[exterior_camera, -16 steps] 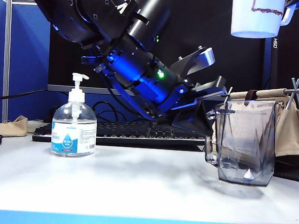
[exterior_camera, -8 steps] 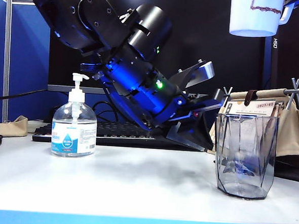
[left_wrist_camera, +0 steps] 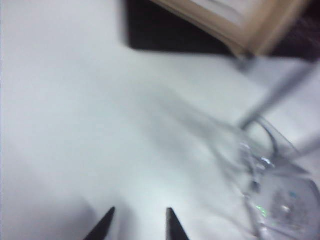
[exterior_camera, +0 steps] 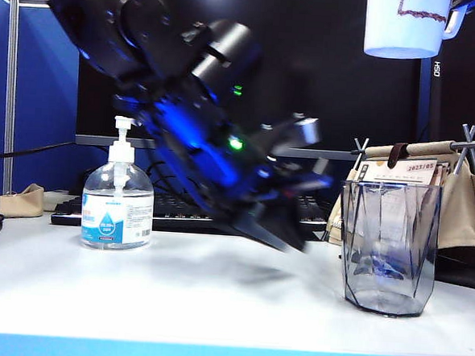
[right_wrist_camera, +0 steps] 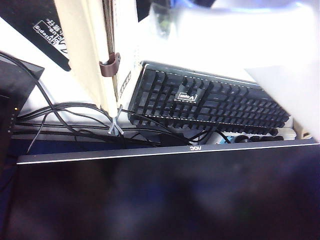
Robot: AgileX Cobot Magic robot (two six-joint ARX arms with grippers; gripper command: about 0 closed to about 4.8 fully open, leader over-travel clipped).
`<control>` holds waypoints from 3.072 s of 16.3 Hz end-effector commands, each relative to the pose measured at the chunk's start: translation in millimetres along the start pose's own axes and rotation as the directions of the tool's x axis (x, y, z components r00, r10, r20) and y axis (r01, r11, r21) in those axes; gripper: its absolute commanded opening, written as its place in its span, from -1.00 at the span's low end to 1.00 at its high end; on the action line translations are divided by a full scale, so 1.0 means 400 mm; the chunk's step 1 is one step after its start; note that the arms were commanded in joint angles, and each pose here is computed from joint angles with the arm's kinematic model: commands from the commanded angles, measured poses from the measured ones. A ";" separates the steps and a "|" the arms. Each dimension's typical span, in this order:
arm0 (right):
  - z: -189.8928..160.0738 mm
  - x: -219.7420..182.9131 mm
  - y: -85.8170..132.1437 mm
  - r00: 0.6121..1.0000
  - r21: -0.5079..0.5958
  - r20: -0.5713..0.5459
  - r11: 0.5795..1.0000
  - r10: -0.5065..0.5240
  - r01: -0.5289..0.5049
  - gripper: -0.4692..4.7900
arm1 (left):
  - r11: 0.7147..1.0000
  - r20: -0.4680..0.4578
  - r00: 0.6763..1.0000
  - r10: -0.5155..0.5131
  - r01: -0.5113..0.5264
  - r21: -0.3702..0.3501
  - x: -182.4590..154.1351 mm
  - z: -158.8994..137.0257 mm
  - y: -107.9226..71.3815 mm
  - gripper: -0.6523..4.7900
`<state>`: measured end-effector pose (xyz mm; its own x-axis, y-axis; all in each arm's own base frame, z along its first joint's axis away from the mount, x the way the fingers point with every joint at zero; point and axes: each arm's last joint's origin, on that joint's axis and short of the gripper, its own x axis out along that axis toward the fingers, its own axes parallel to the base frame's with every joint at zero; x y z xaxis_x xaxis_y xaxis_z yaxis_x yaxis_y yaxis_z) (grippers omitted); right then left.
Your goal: Swap the positions of the transparent plastic cup and the white ceramic cup.
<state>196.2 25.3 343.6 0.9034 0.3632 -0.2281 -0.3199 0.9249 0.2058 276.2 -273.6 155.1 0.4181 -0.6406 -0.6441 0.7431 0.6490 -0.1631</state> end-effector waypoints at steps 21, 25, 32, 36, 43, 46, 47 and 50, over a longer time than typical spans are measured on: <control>-0.158 0.207 0.391 0.788 0.004 -0.183 0.802 0.587 -0.597 -0.85 | 0.806 0.460 0.671 0.581 -0.554 -0.209 -0.883 -0.210 -0.059 -0.36; -0.190 0.300 0.463 0.755 0.023 -0.238 0.781 0.610 -0.624 -0.85 | 0.784 0.444 0.652 0.614 -0.566 -0.254 -0.942 -0.315 -0.092 -0.36; -0.204 0.414 0.580 0.706 0.031 -0.281 0.742 0.650 -0.670 -0.85 | 0.758 0.394 0.649 0.651 -0.585 -0.288 -0.955 -0.370 -0.101 -0.36; -0.271 0.458 0.584 0.712 0.038 -0.334 0.764 0.617 -0.644 -0.85 | 0.762 0.385 0.658 0.647 -0.582 -0.285 -0.954 -0.373 -0.102 -0.36; -0.363 0.523 0.578 0.710 0.049 -0.377 0.778 0.595 -0.626 -0.85 | 0.762 0.417 0.639 0.646 -0.568 -0.310 -0.968 -0.401 -0.111 -0.39; -0.369 0.558 0.561 0.717 0.056 -0.371 0.785 0.590 -0.617 -0.85 | 0.781 0.431 0.654 0.622 -0.557 -0.281 -0.962 -0.398 -0.110 -0.44; -0.370 0.563 0.558 0.719 0.056 -0.364 0.785 0.592 -0.617 -0.85 | 0.782 0.430 0.655 0.621 -0.554 -0.286 -0.962 -0.399 -0.110 -0.44; -0.365 0.572 0.549 0.724 0.054 -0.362 0.789 0.586 -0.612 -0.85 | 0.790 0.434 0.662 0.611 -0.547 -0.278 -0.961 -0.398 -0.111 -0.44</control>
<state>289.6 325.5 185.1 0.3636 0.8113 -0.4578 -0.7669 0.5397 0.3473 -0.4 9.5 289.4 0.9581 -0.1885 -0.2156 0.1981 0.9799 0.0234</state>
